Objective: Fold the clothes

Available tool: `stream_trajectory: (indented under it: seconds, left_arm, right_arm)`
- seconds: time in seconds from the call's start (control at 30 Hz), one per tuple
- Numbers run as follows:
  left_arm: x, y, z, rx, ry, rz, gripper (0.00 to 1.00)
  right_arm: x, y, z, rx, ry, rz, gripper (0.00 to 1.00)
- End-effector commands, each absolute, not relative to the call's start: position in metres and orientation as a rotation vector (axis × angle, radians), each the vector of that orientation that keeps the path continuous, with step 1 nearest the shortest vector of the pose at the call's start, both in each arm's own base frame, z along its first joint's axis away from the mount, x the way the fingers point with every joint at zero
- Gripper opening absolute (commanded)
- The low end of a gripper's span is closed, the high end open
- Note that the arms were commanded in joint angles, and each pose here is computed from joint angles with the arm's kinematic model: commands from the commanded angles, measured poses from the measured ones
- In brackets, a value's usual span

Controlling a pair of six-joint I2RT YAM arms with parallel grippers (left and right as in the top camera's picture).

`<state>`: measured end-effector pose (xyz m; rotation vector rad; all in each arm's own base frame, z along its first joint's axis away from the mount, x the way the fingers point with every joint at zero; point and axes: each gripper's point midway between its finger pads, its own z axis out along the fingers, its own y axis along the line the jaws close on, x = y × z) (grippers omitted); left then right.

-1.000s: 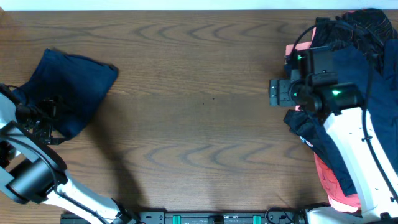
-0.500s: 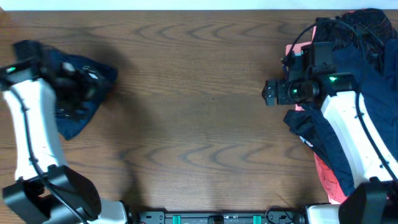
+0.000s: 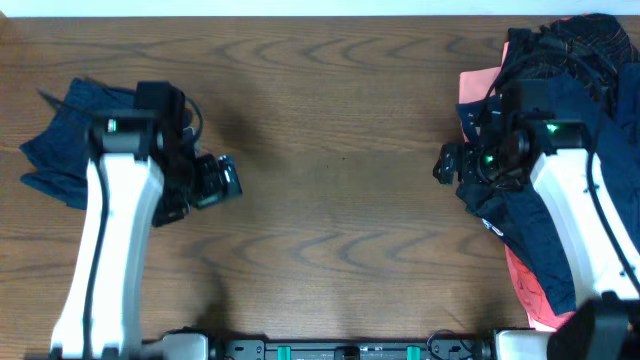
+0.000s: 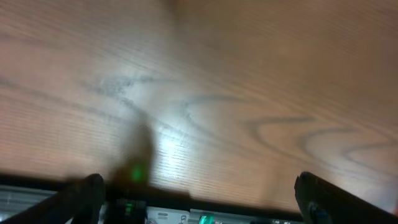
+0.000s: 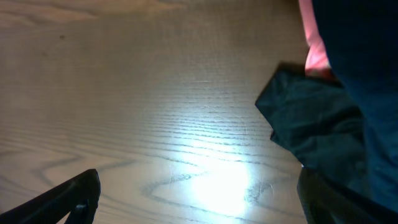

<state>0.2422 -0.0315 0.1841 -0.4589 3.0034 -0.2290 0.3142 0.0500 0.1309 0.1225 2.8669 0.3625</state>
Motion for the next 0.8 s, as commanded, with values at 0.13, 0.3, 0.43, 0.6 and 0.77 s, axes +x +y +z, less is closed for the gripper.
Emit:
stream_trajectory:
  seconds: [0.13,0.3,0.43,0.6,0.77]
  left_arm:
    - [0.205,-0.033,0.217,-0.28,2.561,-0.265,0.98]
    - [0.181,-0.031,0.244,-0.226,2.25,-0.318,0.98]
    - [0.152,-0.028,0.256,-0.209,2.143,-0.333,0.98]
    - [0.133,-0.026,0.266,-0.195,2.052,-0.345,0.98]
    - [0.131,-0.026,0.267,-0.193,2.041,-0.346,0.98]
  right_arm:
    - [0.284,0.026,0.18,0.216,2.496,0.196,0.99]
    - [0.257,0.004,0.194,0.359,2.242,0.134,0.99]
    - [0.229,0.002,0.19,0.357,2.219,0.138,0.99]
    - [0.196,0.0,0.171,0.367,2.312,0.117,0.99]
    - [0.173,-0.002,0.15,0.38,2.439,0.086,0.99]
